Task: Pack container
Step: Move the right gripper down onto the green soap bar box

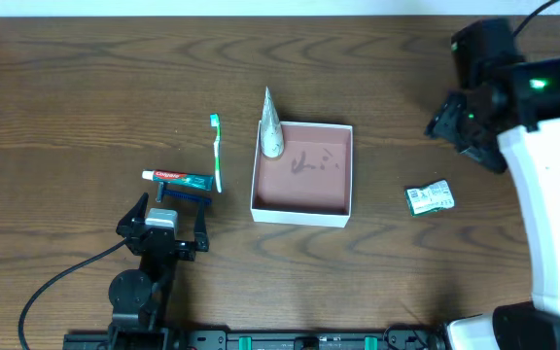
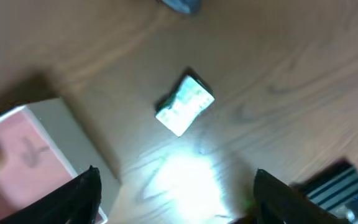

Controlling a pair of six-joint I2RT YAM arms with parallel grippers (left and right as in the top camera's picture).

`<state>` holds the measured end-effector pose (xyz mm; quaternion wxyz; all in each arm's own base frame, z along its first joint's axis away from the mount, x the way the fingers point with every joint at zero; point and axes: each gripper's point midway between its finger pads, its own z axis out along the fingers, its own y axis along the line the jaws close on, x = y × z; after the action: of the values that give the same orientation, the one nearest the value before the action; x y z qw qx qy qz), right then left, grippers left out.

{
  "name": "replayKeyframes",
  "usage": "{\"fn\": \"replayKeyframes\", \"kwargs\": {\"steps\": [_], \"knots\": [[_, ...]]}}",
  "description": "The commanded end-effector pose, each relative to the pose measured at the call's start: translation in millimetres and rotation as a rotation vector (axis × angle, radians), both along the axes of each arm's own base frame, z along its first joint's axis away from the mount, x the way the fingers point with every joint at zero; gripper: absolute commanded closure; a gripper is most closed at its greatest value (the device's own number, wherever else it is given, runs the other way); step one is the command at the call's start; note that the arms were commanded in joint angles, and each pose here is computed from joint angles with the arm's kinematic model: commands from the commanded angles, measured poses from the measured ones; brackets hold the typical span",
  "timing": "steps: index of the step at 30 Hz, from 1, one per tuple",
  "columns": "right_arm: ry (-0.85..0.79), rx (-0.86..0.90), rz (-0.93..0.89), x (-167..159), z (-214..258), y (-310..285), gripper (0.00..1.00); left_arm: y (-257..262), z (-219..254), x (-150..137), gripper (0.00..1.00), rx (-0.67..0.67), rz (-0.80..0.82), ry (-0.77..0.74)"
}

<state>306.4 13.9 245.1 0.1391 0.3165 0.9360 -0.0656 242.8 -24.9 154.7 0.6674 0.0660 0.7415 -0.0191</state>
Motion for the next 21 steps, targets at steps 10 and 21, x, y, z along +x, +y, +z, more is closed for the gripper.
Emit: {"fn": "replayKeyframes", "kwargs": {"steps": [10, 21], "knots": [[0.122, 0.122, -0.265, -16.3, -135.4, 14.3, 0.26, -0.7, -17.4, 0.1, 0.02, 0.014, -0.008, 0.042], [0.116, 0.17, -0.29, -28.3, -201.3, 15.8, 0.28, -0.7, -17.4, 0.1, 0.02, 0.014, -0.008, 0.042]]}}
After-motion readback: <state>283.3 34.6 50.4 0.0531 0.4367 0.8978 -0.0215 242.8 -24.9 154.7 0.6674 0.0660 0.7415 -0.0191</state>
